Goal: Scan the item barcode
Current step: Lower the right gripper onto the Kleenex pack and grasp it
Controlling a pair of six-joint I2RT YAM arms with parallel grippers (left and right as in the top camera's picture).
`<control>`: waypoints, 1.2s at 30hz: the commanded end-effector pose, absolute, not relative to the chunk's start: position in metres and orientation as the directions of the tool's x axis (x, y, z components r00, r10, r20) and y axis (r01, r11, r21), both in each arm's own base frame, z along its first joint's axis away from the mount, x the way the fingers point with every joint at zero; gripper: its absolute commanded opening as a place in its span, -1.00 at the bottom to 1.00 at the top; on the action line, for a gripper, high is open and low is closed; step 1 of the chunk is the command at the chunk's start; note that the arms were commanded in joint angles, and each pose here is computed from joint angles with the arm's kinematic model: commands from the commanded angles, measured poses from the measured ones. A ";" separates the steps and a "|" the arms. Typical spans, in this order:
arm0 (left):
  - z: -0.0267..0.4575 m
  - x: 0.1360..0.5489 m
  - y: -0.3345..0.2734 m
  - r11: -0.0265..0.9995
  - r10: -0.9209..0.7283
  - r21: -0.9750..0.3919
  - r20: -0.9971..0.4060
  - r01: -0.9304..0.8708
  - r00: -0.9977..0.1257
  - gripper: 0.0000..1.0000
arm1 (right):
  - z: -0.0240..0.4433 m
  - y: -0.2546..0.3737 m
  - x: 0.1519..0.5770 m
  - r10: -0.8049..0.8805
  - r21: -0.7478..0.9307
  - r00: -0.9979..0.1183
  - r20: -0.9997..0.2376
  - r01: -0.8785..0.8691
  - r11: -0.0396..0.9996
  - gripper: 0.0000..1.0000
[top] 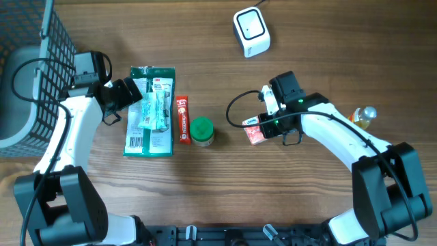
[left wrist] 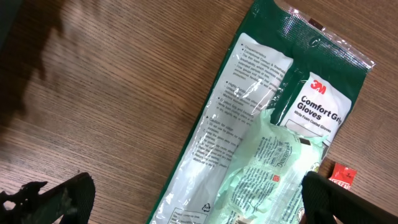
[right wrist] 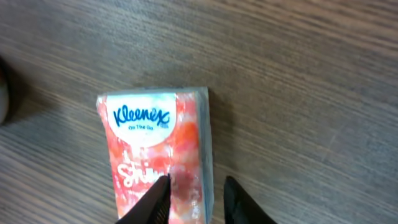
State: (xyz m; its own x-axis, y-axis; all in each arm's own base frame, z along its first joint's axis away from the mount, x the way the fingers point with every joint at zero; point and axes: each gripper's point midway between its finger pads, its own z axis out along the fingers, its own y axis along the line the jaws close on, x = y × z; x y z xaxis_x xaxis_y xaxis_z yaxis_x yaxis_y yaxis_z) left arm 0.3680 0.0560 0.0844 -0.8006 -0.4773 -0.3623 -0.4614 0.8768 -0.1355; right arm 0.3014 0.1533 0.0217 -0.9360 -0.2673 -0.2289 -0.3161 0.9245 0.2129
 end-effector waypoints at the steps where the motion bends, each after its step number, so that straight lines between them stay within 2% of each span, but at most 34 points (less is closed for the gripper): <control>1: 0.095 0.372 0.057 0.874 -0.483 -0.155 -0.387 -0.461 -0.785 1.00 | 0.015 0.159 0.296 -0.284 0.244 -0.933 -0.220 -0.335 0.910 -0.38; 11: 0.095 0.372 0.057 0.874 -0.483 -0.155 -0.387 -0.461 -0.785 1.00 | 0.017 0.163 0.303 -0.278 0.248 -0.926 -0.256 -0.341 0.907 -0.38; 17: 0.095 0.372 0.057 0.874 -0.483 -0.155 -0.387 -0.461 -0.785 1.00 | 0.015 0.169 0.298 -0.280 0.294 -0.926 -0.252 -0.349 0.890 -0.39; 29: 0.095 0.372 0.057 0.874 -0.483 -0.155 -0.387 -0.461 -0.785 1.00 | -0.007 0.162 0.283 -0.282 0.285 -0.928 -0.244 -0.347 0.894 -0.41; 32: 0.095 0.372 0.057 0.874 -0.483 -0.155 -0.387 -0.461 -0.785 1.00 | -0.008 0.158 0.285 -0.280 0.264 -0.928 -0.246 -0.342 0.902 -0.55; 36: 0.095 0.372 0.057 0.874 -0.483 -0.155 -0.387 -0.461 -0.785 1.00 | -0.010 0.155 0.284 -0.279 0.251 -0.929 -0.242 -0.338 0.907 -0.56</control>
